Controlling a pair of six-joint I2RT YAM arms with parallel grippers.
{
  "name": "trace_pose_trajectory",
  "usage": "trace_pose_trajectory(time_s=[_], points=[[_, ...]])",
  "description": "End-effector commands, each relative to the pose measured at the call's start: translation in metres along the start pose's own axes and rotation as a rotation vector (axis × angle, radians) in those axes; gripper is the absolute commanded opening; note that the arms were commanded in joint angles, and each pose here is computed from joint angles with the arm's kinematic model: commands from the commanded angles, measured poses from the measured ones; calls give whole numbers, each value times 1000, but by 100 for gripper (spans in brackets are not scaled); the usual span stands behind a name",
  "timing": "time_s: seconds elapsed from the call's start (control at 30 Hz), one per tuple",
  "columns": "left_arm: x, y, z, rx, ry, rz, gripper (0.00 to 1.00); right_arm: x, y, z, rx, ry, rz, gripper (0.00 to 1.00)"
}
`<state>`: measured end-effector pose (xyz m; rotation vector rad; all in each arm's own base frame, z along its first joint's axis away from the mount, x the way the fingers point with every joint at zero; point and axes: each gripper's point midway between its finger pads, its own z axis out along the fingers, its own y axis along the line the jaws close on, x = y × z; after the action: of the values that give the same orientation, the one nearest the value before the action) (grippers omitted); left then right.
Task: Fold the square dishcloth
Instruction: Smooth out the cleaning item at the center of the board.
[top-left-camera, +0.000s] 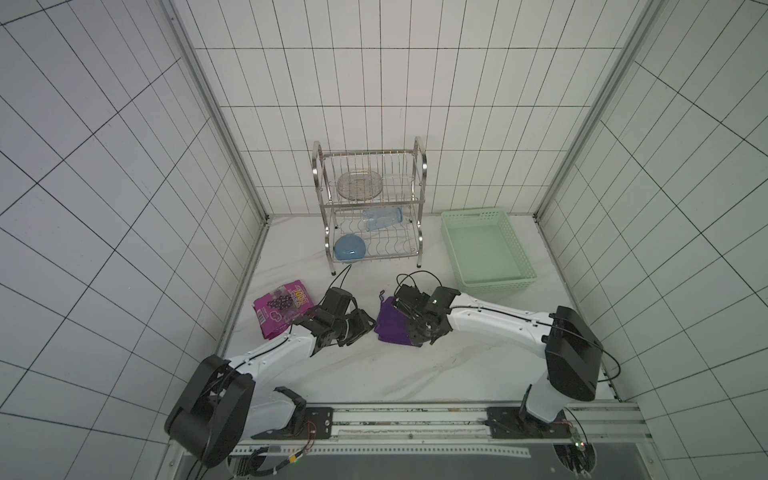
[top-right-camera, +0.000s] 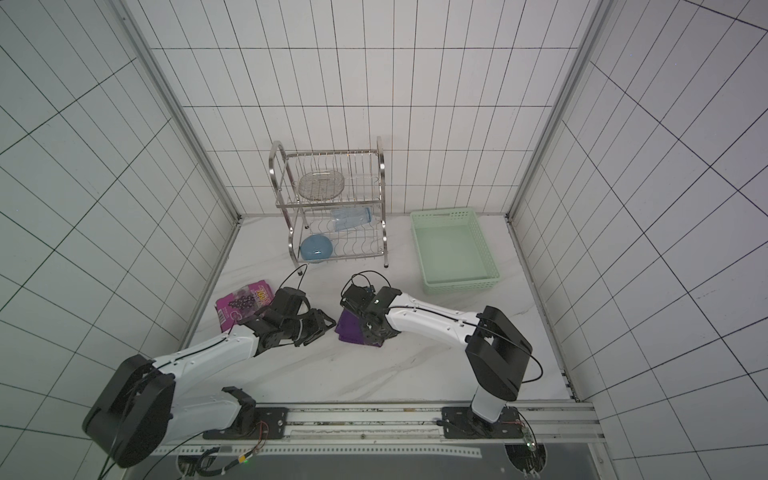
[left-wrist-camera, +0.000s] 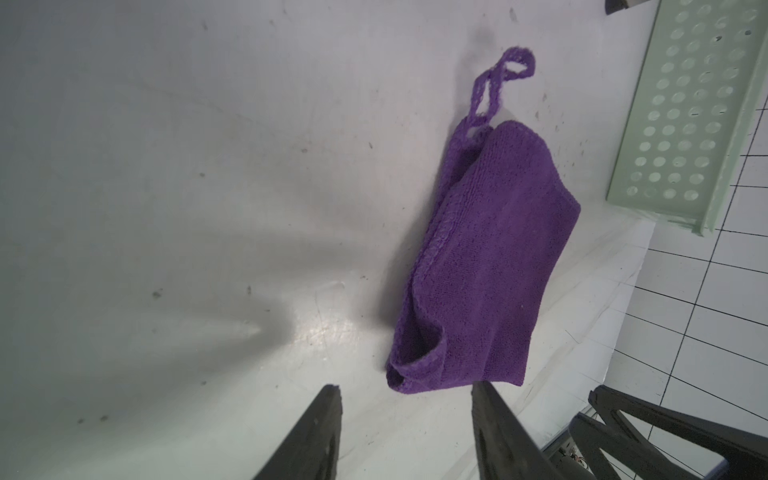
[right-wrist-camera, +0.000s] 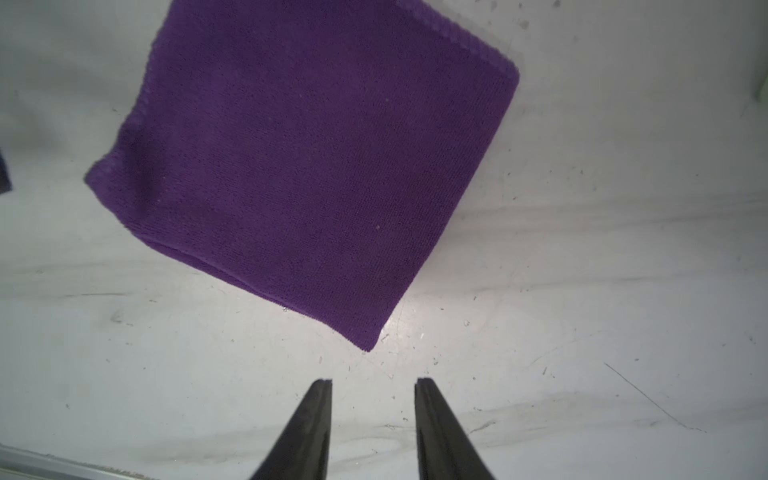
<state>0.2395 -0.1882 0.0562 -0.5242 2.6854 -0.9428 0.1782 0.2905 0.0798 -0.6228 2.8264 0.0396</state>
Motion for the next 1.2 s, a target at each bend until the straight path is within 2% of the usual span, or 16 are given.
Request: trace_pose_trajectory(time_s=[0.0,0.37,0.53,0.6,0.7,0.87,1.17], points=[[-5,-6,4,21,-17,25,52,0,-1,6,17,-19,12,40],[0,-22,30,68,61,56,41,13,0,18,15,17,-12,42],[1,-25,33,71,69,60,41,13,-1,20,26,18,-7,42],[0,-26,31,74,61,60,43,13,-3,21,35,17,0,41],[-2,-28,26,76,42,67,52,14,-5,21,39,14,12,41],[-2,-24,28,57,42,70,53,13,-1,22,19,13,10,41],[0,-26,35,70,67,64,29,15,7,30,3,41,-22,42]])
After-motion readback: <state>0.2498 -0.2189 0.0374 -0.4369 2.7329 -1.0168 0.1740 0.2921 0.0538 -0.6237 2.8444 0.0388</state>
